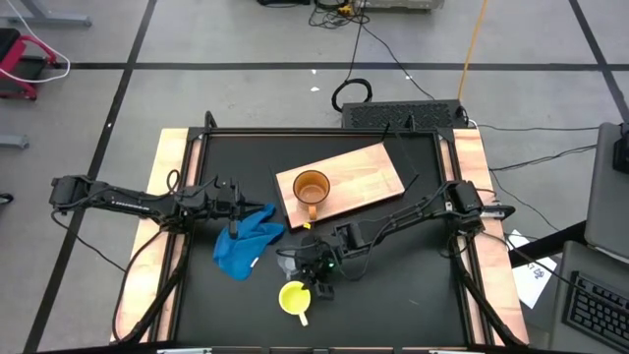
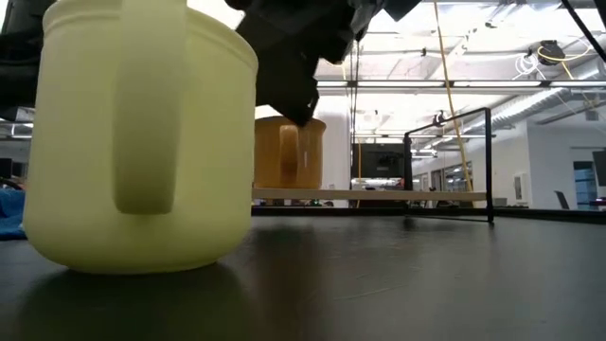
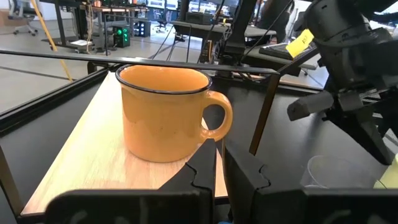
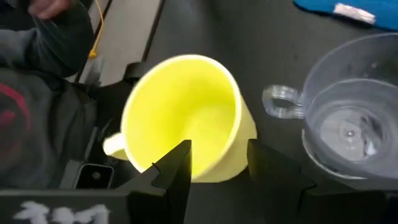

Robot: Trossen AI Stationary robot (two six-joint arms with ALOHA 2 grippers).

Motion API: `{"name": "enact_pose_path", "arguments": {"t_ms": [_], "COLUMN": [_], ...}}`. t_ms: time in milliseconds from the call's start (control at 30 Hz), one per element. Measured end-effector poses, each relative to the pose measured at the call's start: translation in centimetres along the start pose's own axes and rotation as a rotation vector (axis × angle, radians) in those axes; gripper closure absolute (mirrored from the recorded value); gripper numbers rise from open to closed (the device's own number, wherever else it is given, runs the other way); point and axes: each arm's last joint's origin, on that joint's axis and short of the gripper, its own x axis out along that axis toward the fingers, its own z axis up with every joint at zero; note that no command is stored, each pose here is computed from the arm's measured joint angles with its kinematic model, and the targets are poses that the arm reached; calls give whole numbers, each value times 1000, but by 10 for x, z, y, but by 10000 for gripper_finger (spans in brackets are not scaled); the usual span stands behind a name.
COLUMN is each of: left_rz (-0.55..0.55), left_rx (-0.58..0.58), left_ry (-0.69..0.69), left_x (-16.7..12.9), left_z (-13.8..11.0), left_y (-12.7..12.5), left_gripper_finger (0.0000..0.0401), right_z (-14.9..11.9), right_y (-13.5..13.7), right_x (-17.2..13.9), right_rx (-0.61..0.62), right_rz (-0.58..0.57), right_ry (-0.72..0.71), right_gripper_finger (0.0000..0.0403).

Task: Stack small to large cups/mugs on shelf
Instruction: Put the yellow mug on the shelf

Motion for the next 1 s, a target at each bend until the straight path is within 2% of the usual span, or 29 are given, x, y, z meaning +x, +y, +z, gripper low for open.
{"name": "enact_pose_path", "arguments": {"t_ms": [633, 833, 1000], "left_rz": [0, 2, 3], "left_rx": [5, 6, 6], "left_ry": [6, 23, 25], "left_x": [0, 0, 0], "left_z": [-1, -2, -2], "left_y": [0, 0, 0], "left_gripper_finger": [370, 370, 370], "right_z": [-6, -5, -5], "right_y": [2, 3, 7], "right_x": [13, 13, 14], "right_rx": [56, 23, -16], "right_rz": [13, 19, 27], "right_ry": [12, 0, -6], "right_gripper_finger": [254, 257, 281]}}
